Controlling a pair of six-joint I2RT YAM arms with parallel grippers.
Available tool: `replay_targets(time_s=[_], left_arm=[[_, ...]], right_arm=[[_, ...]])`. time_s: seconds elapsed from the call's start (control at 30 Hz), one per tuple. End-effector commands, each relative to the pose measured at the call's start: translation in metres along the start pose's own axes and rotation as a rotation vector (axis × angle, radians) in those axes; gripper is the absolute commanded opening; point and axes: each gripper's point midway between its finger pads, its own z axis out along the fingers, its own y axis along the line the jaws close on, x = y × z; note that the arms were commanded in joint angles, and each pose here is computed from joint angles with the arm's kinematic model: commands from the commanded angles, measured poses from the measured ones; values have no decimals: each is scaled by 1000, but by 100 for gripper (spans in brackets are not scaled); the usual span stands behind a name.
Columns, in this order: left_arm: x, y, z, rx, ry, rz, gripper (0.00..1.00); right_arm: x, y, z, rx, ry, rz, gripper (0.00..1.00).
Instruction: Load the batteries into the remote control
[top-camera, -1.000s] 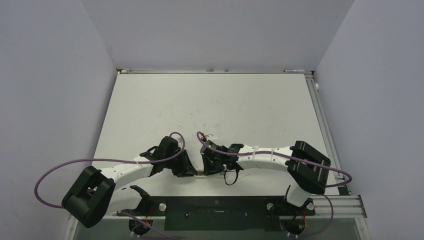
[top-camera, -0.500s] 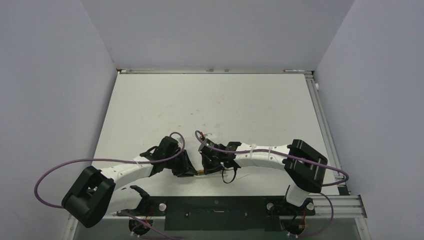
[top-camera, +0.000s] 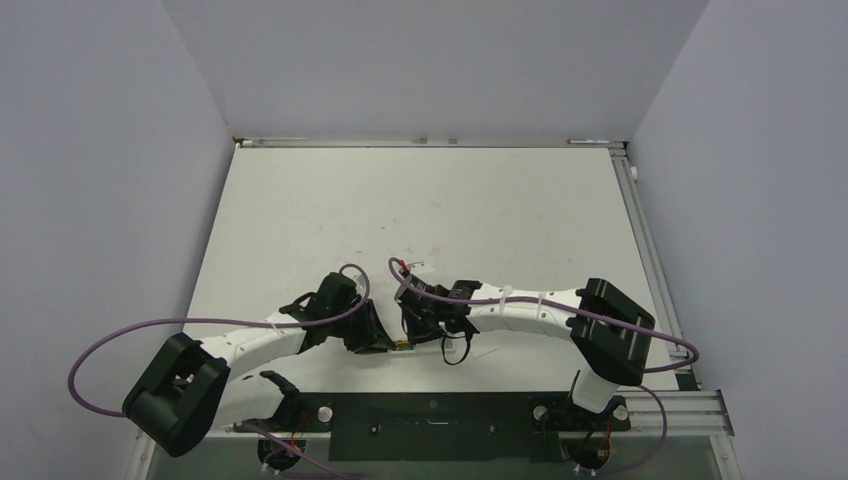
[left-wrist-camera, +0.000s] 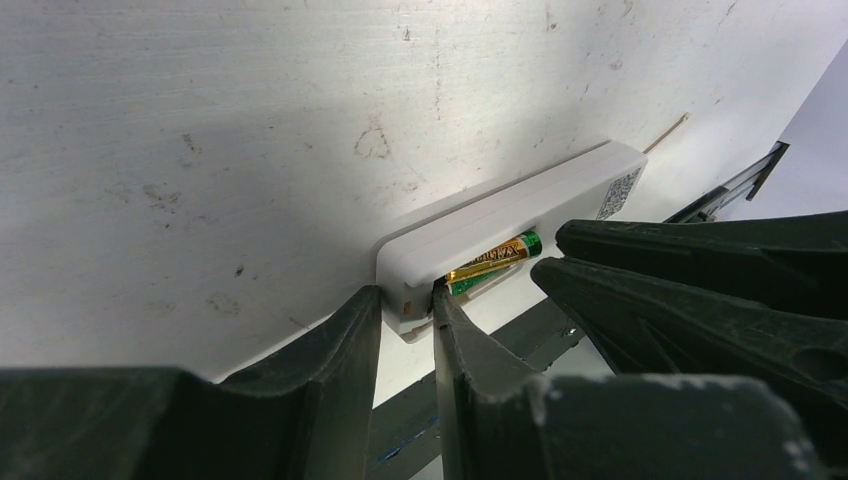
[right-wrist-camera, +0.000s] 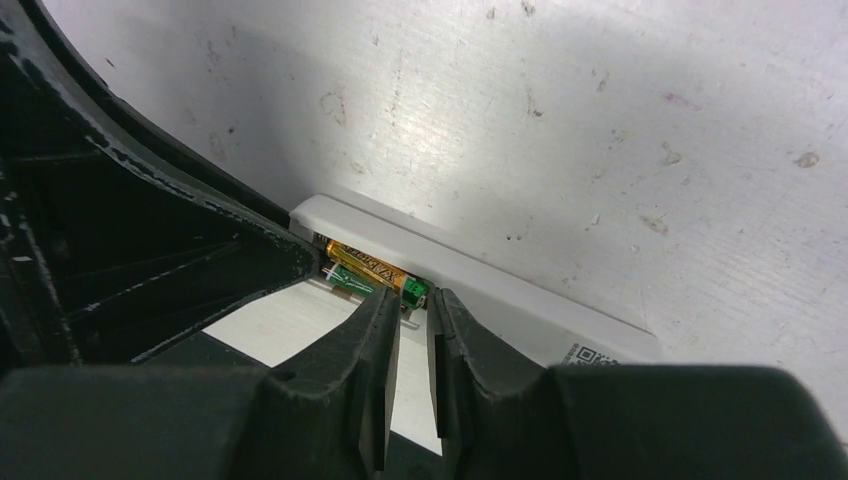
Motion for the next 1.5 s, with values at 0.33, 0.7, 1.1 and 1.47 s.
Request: replay_targets(time_s=[0.33,0.7,1.1,1.47], left_arm=[[-12,-23,-7,59,-41,35,22],[-12,-23,-6,57,-40,37,22],[-11,-22,-5,58,-38,36,22],[-11,-22,-6,60,-40,35,22]], right_arm=[[-24,14,-9,-26,-72,14,19],[-17,12,-6,-31,-51,23,18],[-4,11,-2,-39,-11,35,18],[-6,15,0,-53,-14,41,15]])
